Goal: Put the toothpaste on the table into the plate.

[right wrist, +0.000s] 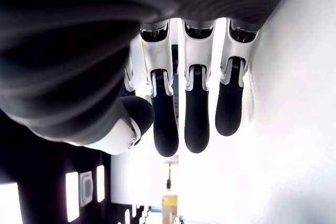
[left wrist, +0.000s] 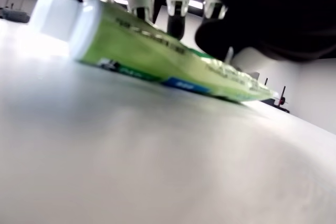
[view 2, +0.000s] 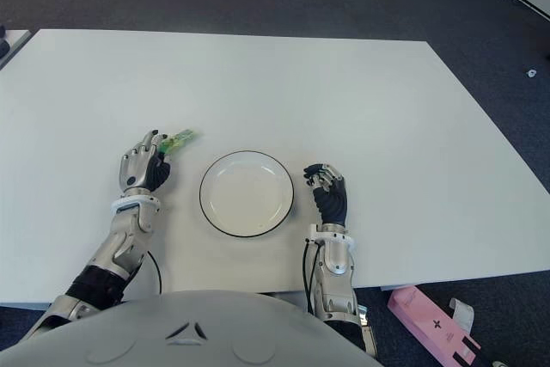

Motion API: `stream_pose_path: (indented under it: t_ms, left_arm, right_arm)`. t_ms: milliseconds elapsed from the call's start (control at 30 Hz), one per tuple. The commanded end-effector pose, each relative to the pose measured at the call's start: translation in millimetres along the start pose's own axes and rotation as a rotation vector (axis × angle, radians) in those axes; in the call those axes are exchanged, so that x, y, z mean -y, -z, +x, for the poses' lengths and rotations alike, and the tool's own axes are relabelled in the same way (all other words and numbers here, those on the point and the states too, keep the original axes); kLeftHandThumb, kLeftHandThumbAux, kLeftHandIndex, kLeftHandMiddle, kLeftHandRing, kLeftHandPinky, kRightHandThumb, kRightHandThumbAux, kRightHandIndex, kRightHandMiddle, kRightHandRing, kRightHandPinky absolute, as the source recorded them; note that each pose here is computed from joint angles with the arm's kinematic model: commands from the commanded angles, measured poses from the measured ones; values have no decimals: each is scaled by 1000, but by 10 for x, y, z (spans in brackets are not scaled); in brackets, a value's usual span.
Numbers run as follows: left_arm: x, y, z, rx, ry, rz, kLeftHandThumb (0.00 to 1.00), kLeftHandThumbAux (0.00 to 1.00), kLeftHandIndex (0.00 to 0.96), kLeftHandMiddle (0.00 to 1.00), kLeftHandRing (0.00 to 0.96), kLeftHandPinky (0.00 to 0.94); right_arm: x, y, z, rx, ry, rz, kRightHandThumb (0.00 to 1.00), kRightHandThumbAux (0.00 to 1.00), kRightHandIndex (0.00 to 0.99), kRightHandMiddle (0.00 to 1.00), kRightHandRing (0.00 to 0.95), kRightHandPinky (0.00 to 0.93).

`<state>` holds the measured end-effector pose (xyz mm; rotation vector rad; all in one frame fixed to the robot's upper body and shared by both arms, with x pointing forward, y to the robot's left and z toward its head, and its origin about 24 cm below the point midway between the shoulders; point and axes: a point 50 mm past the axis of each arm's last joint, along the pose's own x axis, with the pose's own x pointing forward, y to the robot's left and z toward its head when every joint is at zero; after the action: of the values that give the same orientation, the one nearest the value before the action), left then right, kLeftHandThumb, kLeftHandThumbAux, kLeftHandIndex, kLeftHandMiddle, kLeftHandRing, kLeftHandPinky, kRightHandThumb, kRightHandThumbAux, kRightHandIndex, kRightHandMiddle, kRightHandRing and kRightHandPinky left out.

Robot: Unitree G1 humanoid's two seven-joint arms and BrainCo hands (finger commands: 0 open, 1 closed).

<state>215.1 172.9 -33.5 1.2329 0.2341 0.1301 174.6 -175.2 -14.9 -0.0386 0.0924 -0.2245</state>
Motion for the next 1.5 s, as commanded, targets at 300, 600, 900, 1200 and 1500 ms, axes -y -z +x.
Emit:
stream_pose_path:
  t_ms: [300,600,900,1200,1500]
  left_arm:
    - [313,235,-240,-114,103,28,946,638,399,478,526,701]
    - [327,234,-243,-105,76,59,948,650,382,506,538,803]
    - [319,233,-244,-101,43,45,949,650,383,512,536,802]
    - [306,237,-244,-97,25,40,950,649,385,516,538,803]
    - [255,272,-218,-101,72,22,949,648,389,511,528,771]
  right_arm:
    - [15,60,-29,-33,-3,1,707,726,427,477,455,452]
    - [22,58,-20,-38,1,-9,707,726,427,481,462,458]
    - [23,55,-9,-38,-3,-13,707,726,427,479,455,451]
    - [21,52,-3,-38,1,-12,706,726,427,478,455,453]
    - [14,51,1,-44,5,-9,706,726,427,478,459,458]
